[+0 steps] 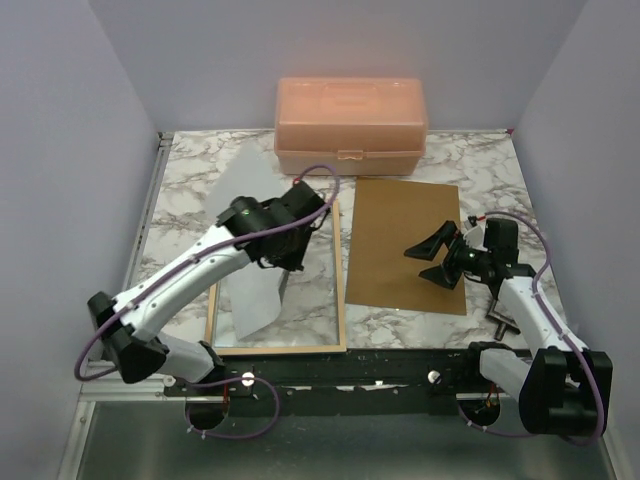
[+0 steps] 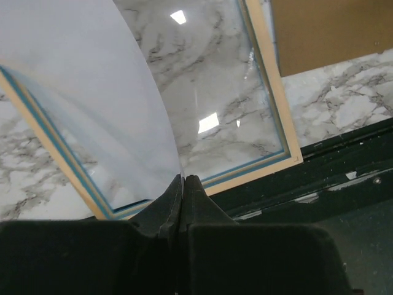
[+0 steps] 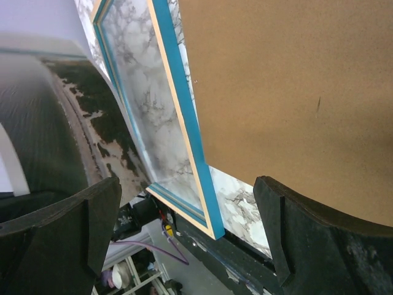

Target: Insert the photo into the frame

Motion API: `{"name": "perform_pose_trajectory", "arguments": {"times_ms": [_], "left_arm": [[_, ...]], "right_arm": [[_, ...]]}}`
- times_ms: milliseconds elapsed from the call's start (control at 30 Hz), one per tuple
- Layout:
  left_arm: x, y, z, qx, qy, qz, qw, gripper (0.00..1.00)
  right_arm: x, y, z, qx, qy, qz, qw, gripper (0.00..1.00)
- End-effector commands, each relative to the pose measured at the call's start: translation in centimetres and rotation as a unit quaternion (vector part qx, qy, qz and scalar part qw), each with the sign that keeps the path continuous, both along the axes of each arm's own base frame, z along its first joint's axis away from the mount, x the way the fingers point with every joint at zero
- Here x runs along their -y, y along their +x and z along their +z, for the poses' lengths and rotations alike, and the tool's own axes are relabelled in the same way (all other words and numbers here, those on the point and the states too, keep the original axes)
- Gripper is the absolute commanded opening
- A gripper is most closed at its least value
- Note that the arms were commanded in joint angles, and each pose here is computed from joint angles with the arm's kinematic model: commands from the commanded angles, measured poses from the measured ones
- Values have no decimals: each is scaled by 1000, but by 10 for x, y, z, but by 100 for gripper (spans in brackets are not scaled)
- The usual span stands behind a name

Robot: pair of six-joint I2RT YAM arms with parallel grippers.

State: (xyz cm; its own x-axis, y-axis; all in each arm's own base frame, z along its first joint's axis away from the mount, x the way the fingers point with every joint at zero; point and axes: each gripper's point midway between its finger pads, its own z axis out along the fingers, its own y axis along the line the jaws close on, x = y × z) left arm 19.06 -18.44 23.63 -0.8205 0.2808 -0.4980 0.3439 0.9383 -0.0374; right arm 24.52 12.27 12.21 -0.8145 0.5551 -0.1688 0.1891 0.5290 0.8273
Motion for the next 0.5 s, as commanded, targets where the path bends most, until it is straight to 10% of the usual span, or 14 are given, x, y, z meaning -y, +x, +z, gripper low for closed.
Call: {"name": "perform_pose_trajectory", "arguments": {"times_ms": [0, 367, 467], "left_arm": [[74, -2, -22, -31, -35, -53, 997, 0], [167, -24, -87, -100, 25, -117, 988, 6], [172, -29, -100, -117, 13, -114, 986, 26]], "right_arm": [[-7, -5, -3, 2, 22, 13, 1000, 100], [-7, -1, -9, -5, 19, 21, 1000, 100], [-8, 0, -12, -10, 23, 21, 999, 100]]}}
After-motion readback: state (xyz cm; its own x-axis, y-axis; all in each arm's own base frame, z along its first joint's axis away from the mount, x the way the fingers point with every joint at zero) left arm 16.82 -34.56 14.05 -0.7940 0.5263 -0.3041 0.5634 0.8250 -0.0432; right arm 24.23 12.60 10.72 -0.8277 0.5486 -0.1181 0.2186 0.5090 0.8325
